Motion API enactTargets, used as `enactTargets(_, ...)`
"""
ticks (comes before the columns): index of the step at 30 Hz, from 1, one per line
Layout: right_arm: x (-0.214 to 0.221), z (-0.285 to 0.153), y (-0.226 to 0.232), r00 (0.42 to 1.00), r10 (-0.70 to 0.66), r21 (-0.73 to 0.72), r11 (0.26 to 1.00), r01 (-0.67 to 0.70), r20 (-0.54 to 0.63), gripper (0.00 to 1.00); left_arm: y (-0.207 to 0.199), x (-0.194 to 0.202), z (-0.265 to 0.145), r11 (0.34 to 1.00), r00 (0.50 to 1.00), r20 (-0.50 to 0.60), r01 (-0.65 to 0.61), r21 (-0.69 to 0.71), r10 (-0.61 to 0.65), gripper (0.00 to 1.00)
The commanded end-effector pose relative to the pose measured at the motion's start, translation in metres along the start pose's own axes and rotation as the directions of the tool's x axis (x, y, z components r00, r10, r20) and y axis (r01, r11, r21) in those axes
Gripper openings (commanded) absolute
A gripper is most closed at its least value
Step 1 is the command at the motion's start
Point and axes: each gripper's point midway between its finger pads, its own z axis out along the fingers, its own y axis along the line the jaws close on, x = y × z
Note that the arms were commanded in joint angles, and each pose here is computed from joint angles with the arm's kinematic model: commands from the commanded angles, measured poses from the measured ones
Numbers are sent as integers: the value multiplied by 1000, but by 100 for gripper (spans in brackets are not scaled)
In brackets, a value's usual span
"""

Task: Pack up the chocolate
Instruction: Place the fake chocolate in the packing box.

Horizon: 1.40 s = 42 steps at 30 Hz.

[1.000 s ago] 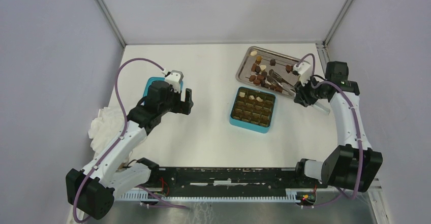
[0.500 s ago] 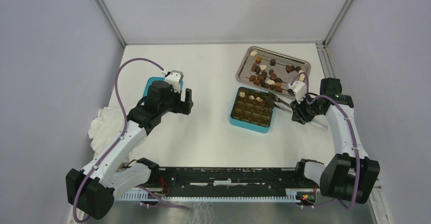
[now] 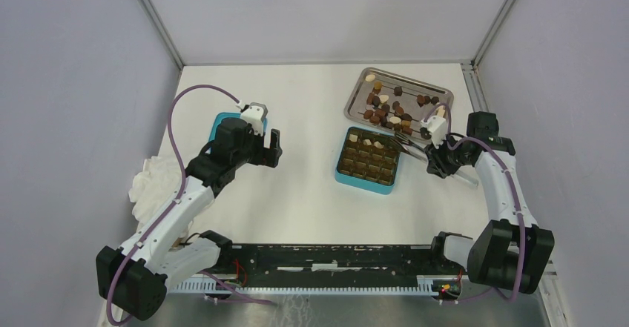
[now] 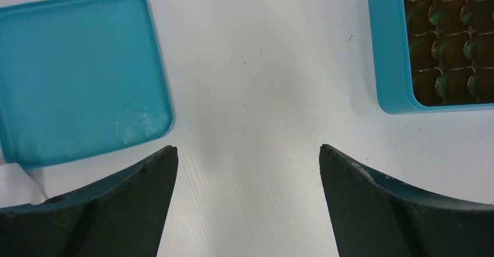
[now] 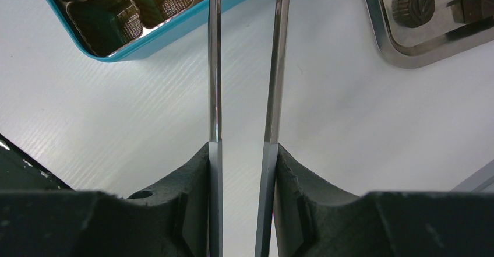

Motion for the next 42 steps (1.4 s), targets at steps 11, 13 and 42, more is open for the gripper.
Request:
enactTargets(11, -6, -1, -11, 1000, -6, 42, 999, 5, 17, 46, 1, -8, -2, 999, 998, 37, -52, 8, 51, 95)
enactTargets(13, -6, -1, -10, 1000, -7, 41, 999, 6, 17, 48, 1, -9, -3, 999, 998, 38, -52, 9, 52, 95)
enactTargets(42, -63, -7, -94, 988, 93, 170, 979, -112, 120, 44, -25, -20, -8, 990, 998, 62, 18, 137, -27, 95)
